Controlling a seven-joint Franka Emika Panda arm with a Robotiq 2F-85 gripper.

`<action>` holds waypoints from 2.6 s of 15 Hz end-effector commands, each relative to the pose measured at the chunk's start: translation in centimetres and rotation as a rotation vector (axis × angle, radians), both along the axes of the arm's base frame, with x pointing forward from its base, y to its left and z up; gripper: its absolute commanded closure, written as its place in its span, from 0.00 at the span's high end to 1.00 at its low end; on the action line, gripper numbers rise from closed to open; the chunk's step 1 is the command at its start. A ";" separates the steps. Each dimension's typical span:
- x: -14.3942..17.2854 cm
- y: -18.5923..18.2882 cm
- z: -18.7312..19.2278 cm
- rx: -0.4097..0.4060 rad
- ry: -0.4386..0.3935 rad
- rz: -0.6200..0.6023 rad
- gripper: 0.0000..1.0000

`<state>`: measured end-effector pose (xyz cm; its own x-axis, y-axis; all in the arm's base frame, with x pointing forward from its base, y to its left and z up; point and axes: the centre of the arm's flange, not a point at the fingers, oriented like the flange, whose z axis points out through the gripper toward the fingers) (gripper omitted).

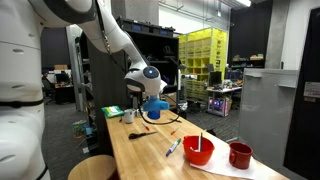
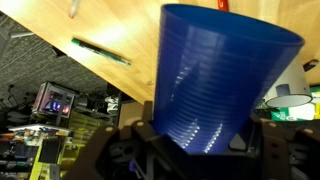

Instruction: Put the blue cup upside down

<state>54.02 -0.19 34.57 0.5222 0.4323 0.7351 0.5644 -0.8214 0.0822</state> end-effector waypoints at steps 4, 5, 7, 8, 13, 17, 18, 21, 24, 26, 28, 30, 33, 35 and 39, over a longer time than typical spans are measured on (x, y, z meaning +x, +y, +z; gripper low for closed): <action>-6.5 -1.3 -4.0 0.057 -0.146 -0.039 0.52; -7.0 -1.1 -4.7 0.059 -0.167 -0.044 0.52; -8.2 -0.6 -5.9 0.048 -0.213 -0.069 0.52; -8.7 -0.3 -6.5 0.040 -0.230 -0.081 0.52; -7.7 -1.9 -4.4 0.081 -0.177 -0.126 0.77; -7.6 -1.9 -5.0 0.088 -0.166 -0.127 0.77; -7.6 -1.9 -5.1 0.089 -0.163 -0.128 0.77; -7.6 -1.9 -5.1 0.089 -0.163 -0.128 0.77; -7.7 -2.0 -5.5 0.093 -0.175 -0.137 0.52; -7.8 -2.2 -6.1 0.100 -0.191 -0.154 0.52; -8.0 -2.6 -6.4 0.112 -0.211 -0.165 0.52; -8.1 -3.2 -6.7 0.133 -0.235 -0.176 0.52; -8.2 -4.1 -7.1 0.183 -0.276 -0.178 0.52; -8.3 -4.6 -7.5 0.214 -0.288 -0.169 0.52; -8.5 -4.7 -8.6 0.262 -0.314 -0.143 0.52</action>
